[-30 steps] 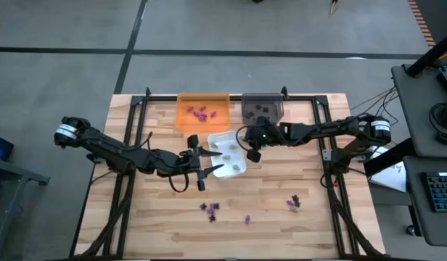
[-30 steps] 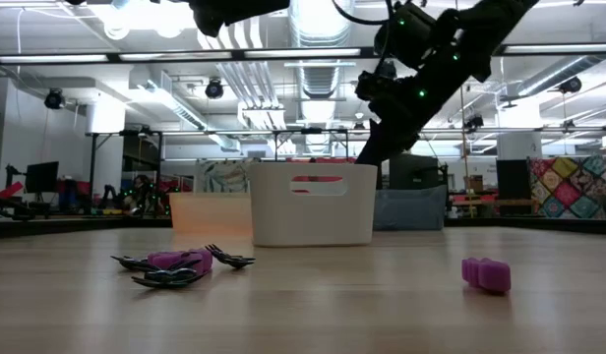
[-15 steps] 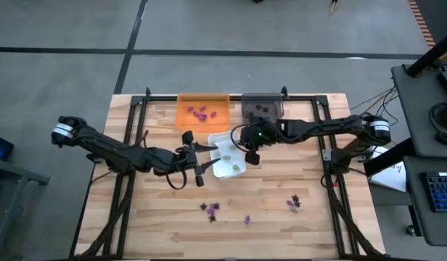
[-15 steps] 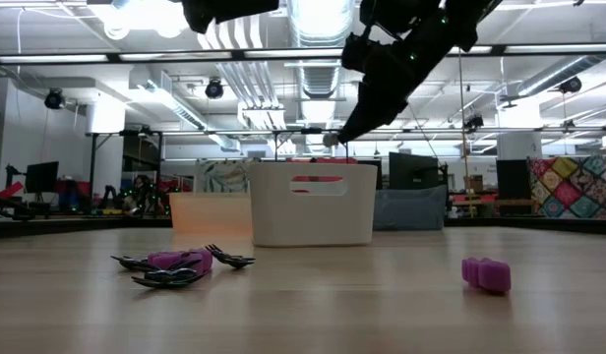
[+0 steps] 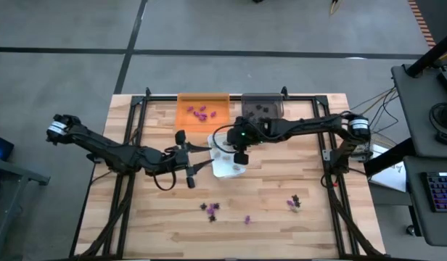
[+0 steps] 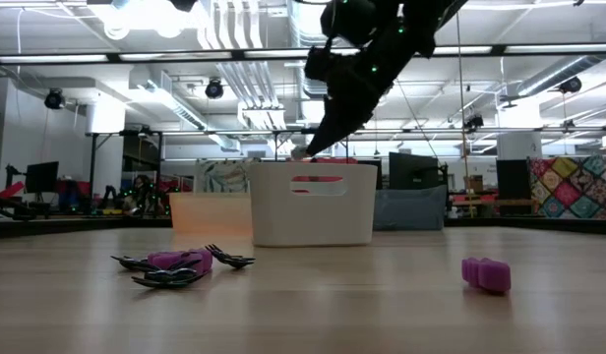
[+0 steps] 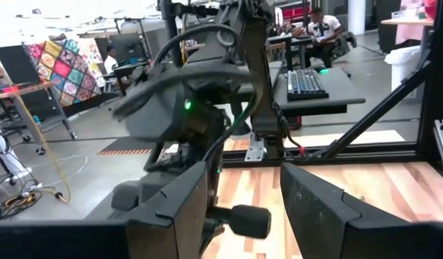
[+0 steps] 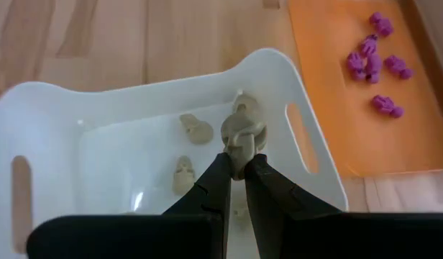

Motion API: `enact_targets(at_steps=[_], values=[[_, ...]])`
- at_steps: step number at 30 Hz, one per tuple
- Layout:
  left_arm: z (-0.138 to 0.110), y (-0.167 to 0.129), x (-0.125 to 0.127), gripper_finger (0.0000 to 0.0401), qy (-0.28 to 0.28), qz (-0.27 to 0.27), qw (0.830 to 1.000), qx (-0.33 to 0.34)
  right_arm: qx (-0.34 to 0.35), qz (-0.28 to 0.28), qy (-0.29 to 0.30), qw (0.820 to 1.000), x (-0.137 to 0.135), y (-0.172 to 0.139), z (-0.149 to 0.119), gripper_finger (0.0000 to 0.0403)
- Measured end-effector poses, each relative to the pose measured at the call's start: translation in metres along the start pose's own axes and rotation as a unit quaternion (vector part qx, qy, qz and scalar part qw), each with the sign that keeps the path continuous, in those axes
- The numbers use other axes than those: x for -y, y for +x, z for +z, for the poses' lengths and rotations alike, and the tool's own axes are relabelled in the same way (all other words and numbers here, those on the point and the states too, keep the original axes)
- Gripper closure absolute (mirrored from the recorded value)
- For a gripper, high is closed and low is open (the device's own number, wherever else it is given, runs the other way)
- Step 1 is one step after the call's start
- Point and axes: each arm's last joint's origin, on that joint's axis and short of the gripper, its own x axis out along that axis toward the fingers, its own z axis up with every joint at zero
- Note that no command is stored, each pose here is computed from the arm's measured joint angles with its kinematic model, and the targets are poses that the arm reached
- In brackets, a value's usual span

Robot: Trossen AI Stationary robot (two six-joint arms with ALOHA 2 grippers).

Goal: Sort Halloween decoration
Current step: Put the white skull toy into the white bin

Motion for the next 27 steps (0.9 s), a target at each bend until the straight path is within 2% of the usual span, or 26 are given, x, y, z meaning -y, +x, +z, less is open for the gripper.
enact_targets(at_steps=[15,18,27], values=[[0.004,-0.008,0.002,0.0241,-0.002,-0.003,1.0,-0.002,-0.051,0.0,0.017,0.999,0.0,0.049,0.001,0.0372],[0.004,-0.009,0.002,0.0241,-0.001,0.009,1.0,-0.004,-0.066,-0.023,0.022,0.997,0.001,0.058,-0.003,0.0372],[0.003,-0.009,0.003,0.0241,0.002,0.008,1.0,-0.009,-0.076,-0.043,0.047,0.995,0.002,0.059,-0.004,0.0372]])
